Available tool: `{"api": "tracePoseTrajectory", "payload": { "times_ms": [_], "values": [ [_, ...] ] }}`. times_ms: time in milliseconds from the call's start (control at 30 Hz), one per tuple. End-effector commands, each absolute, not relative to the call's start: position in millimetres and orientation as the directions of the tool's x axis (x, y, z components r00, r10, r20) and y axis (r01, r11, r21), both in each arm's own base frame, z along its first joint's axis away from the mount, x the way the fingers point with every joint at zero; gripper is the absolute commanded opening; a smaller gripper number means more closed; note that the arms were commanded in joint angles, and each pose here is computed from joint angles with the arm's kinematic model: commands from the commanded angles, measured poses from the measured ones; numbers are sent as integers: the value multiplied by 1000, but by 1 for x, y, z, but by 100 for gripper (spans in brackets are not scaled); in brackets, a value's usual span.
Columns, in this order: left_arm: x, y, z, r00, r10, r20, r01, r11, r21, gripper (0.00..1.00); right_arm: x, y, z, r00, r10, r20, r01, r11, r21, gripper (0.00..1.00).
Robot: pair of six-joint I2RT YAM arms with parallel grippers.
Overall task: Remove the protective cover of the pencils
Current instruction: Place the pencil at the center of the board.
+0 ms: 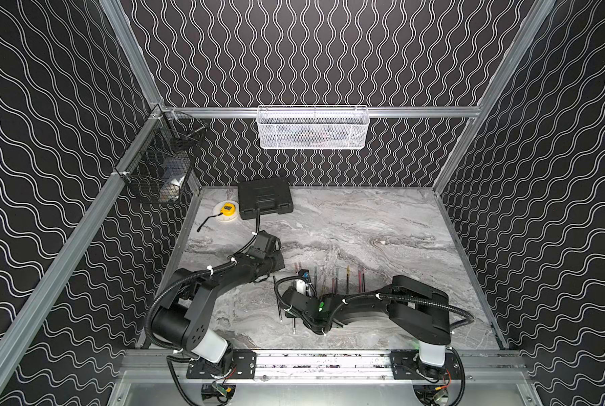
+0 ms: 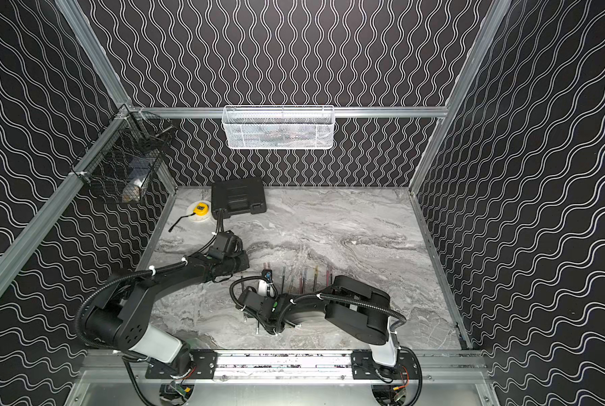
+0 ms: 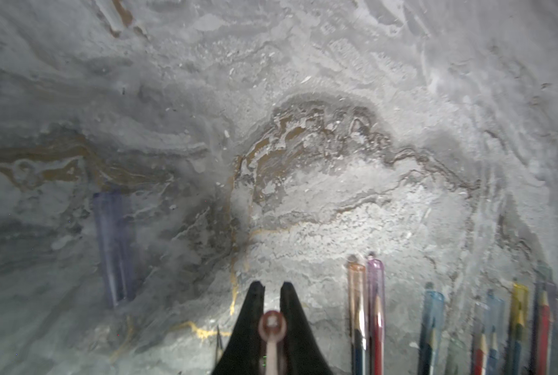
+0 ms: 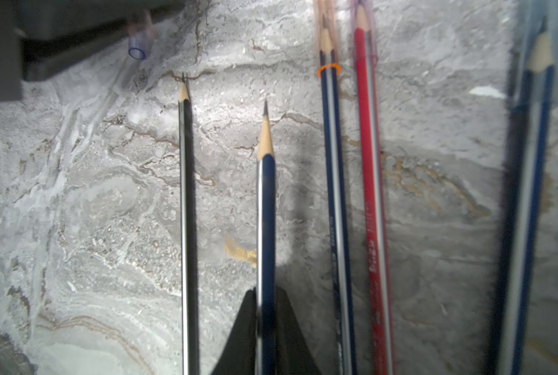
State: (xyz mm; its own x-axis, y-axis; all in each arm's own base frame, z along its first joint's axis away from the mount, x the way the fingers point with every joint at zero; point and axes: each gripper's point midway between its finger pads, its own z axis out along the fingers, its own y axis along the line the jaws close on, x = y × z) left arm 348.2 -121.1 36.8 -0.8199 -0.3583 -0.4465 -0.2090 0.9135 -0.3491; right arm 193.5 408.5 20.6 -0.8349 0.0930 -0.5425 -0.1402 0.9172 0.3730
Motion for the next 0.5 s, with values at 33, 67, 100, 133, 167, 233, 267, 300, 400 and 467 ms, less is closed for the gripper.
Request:
{"api": "tracePoseTrajectory", "payload": {
  "times_ms": [33, 67, 100, 133, 167, 233, 267, 300, 400, 467],
  "values": [
    [350, -117, 26, -835, -332, -438, -217, 932, -291, 0, 193, 401, 18, -840, 74, -538, -133, 932, 337, 21],
    [349, -115, 23, -839, -329, -434, -224, 935, -275, 0, 192, 401, 19, -840, 74, -538, -133, 932, 337, 21],
    [349, -114, 22, -840, -327, -433, -229, 937, -264, 0, 192, 401, 20, -839, 73, -540, -135, 932, 336, 22],
    [349, -113, 20, -843, -324, -429, -234, 940, -250, 0, 192, 401, 20, -838, 73, -540, -136, 932, 337, 23],
    [349, -113, 18, -846, -322, -426, -237, 941, -242, 0, 192, 401, 21, -838, 74, -541, -137, 931, 339, 24],
    [350, -113, 15, -851, -315, -420, -238, 944, -228, 0, 193, 401, 23, -836, 74, -544, -139, 930, 340, 28],
    [349, -114, 12, -855, -312, -415, -238, 946, -220, 0, 193, 400, 23, -836, 73, -544, -139, 931, 339, 28],
    [350, -115, 10, -858, -308, -412, -235, 947, -218, 0, 193, 401, 24, -835, 74, -545, -139, 930, 341, 29],
    [350, -117, 4, -867, -301, -396, -235, 950, -208, 0, 193, 401, 27, -834, 77, -547, -141, 928, 346, 29],
    [350, -117, 1, -871, -300, -388, -237, 950, -204, 0, 193, 402, 29, -833, 76, -548, -147, 924, 352, 31]
  ]
}}
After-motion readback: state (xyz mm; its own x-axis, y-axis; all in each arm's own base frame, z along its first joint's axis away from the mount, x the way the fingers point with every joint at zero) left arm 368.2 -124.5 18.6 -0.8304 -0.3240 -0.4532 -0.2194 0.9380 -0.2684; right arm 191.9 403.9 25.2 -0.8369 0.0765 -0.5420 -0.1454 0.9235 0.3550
